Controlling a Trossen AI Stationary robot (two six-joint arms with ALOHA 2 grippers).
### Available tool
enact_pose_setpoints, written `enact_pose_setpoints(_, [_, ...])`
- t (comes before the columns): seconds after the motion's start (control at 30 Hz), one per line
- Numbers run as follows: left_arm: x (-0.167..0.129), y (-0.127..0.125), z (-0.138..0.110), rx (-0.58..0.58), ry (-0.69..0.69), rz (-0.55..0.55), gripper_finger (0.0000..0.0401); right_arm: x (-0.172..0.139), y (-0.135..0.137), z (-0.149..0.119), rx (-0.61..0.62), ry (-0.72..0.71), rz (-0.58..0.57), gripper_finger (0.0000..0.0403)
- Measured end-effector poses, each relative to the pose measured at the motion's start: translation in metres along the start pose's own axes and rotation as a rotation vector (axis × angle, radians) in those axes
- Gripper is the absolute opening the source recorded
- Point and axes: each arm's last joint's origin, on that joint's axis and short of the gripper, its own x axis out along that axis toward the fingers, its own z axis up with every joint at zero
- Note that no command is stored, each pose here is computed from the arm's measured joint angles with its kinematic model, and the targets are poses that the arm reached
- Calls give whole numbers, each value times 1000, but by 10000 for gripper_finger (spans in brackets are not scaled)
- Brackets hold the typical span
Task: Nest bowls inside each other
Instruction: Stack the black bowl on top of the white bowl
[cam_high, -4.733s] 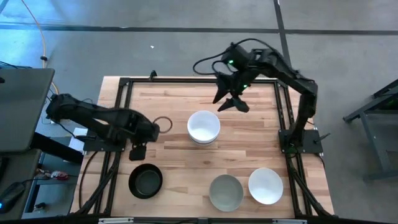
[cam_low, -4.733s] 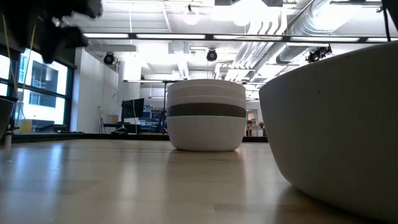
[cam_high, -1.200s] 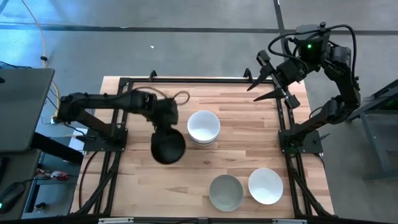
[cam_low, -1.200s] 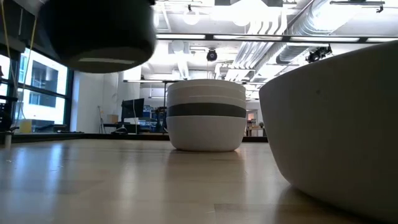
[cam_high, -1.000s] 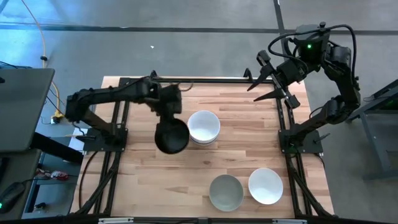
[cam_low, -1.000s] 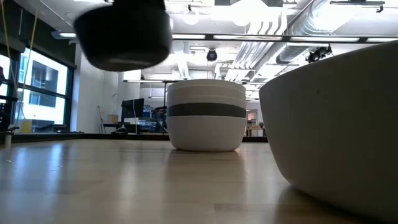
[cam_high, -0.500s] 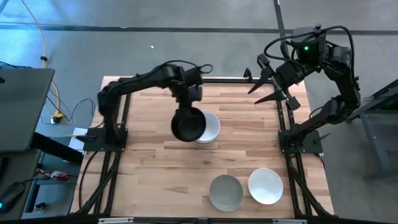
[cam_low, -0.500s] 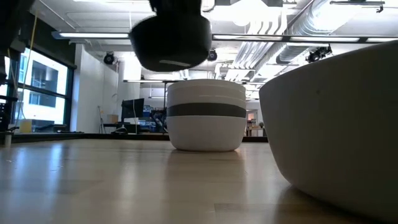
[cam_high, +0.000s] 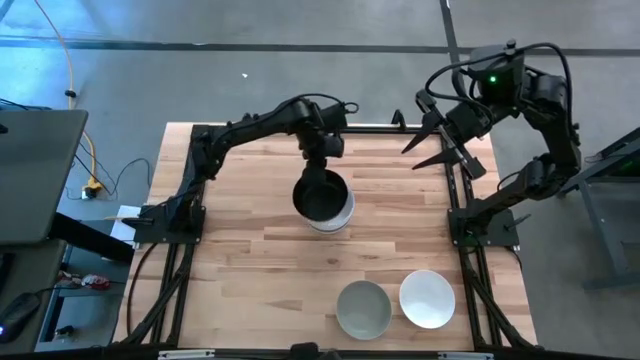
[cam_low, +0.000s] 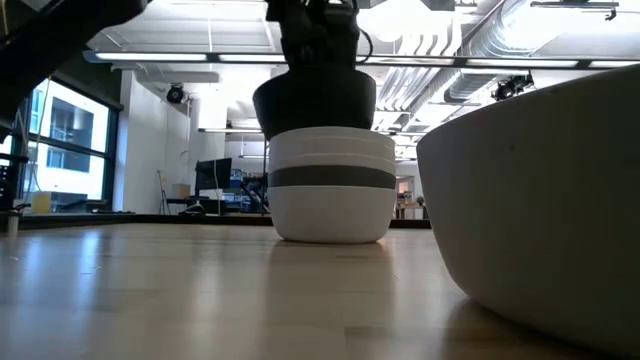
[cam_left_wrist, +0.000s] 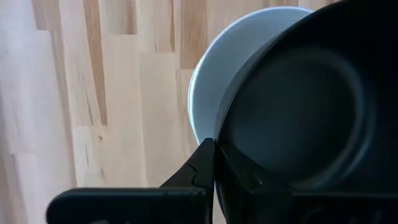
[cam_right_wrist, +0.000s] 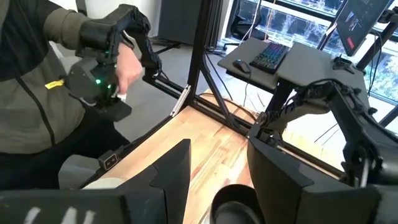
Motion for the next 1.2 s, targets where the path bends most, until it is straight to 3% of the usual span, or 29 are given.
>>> enact_pose_setpoints(0.27, [2,21,-1,-37,-54,-28,0,0,0,0,-13,1,1,149])
enact_pose_setpoints(0.5, [2,22,3,-29,-103,-33,0,0,1,0,-26,4,3,149])
enact_pose_setpoints(1.2, [38,23,5,-66,13,-76,0,0,1,-2,-14,14,10,149])
